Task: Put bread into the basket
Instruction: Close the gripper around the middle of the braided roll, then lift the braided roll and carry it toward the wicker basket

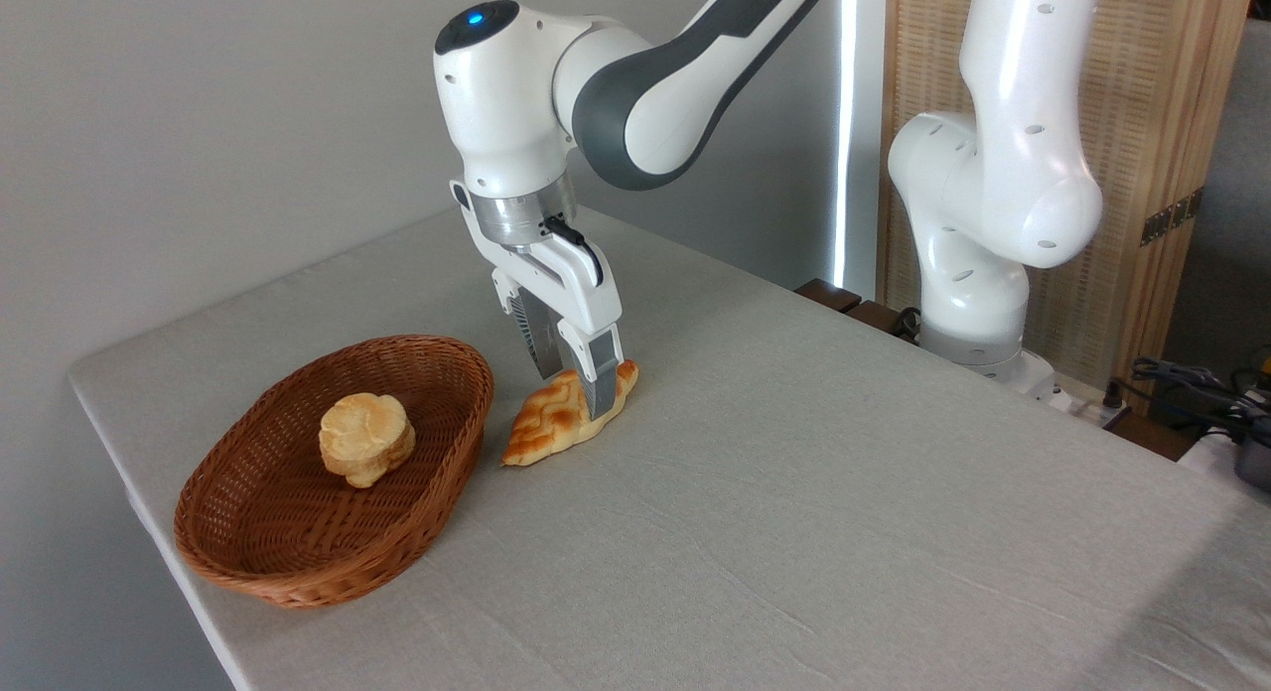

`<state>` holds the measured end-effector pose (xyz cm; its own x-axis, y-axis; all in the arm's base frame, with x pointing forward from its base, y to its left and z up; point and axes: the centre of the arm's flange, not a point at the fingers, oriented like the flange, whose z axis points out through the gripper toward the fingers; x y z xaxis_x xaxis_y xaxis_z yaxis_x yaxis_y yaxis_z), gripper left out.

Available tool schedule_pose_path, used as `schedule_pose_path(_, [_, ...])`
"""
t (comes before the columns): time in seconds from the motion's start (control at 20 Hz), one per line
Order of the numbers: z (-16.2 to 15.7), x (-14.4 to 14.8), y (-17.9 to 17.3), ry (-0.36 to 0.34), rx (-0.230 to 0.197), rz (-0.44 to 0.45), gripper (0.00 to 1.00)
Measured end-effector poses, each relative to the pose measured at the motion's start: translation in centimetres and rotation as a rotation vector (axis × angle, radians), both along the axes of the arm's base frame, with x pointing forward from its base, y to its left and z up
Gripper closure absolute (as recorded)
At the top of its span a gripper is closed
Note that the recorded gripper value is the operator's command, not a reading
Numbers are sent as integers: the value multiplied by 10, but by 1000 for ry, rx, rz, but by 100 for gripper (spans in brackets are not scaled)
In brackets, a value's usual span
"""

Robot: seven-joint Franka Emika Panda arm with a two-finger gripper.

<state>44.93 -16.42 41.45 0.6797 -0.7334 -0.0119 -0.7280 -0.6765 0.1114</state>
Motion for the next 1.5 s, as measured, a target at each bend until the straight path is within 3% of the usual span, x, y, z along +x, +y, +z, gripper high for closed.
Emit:
schedule_pose_path(0.05, [-1, 0, 0, 1, 1, 0, 3])
schedule_pose_path(0.1, [-1, 0, 0, 1, 3, -2, 15])
schedule_pose_path(0.2, [-1, 0, 1, -4, 17, -11, 55])
schedule_pose_path(0.25, [-1, 1, 1, -5, 23, -15, 64])
schedule_pose_path(0.85, [-2, 0, 1, -5, 29, -21, 66])
schedule_pose_path(1.2, [2, -6, 4, 39, 41, -22, 70])
schedule_pose_path(1.35, [11, -9, 6, 43, 42, -22, 70])
schedule_pose_path(1.5, [42, -8, 8, 40, 37, -21, 69])
